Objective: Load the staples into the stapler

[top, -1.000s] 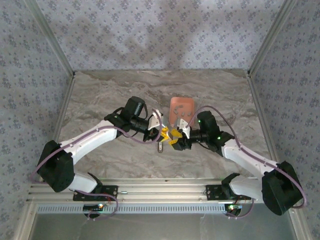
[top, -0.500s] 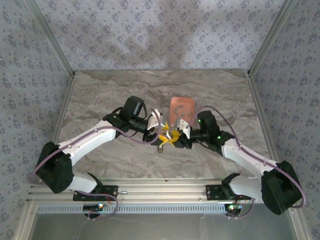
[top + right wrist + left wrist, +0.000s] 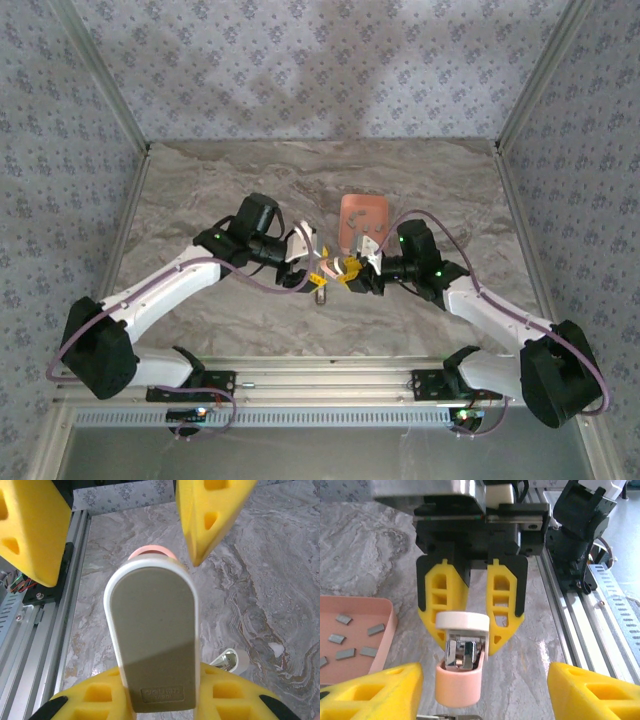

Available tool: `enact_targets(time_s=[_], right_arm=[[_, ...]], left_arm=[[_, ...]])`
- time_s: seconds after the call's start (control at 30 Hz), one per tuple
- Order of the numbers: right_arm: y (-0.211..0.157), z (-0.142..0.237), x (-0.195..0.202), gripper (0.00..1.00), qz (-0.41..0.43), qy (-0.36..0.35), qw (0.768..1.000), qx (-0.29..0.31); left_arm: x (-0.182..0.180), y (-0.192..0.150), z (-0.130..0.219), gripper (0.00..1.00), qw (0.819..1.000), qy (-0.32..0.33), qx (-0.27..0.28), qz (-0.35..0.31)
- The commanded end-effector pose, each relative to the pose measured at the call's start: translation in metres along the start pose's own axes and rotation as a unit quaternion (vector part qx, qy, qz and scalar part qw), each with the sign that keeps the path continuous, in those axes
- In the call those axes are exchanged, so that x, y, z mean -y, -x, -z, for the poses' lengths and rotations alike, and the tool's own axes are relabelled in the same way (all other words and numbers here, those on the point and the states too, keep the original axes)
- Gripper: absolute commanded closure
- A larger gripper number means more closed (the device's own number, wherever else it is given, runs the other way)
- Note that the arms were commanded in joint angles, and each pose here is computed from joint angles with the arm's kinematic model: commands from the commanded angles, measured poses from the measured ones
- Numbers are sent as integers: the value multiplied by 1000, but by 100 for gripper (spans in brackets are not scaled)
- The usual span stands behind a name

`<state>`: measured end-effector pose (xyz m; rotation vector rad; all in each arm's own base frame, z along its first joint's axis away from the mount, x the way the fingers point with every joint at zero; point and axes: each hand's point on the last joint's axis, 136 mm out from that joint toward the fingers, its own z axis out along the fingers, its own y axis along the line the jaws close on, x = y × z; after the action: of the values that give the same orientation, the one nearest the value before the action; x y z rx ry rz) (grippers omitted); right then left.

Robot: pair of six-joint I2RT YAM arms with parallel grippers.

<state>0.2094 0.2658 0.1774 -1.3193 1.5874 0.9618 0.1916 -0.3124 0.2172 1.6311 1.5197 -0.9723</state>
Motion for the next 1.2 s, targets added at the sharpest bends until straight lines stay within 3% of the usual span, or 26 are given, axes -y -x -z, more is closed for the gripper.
enact_targets(time_s=[0.0,0.93,1.17], right_arm=[[4,-1,-5,82,18,14,1000,12],[3,-8,-8,82,27,25,999,11],[2,-9,-8,83,28,26,999,11]], left_arm=[[1,-1,-1,35,1000,-9,-12,-8],[7,4,-18,44,999,-48,-1,-17],[6,5,-21,51,999,-53,2,-14]])
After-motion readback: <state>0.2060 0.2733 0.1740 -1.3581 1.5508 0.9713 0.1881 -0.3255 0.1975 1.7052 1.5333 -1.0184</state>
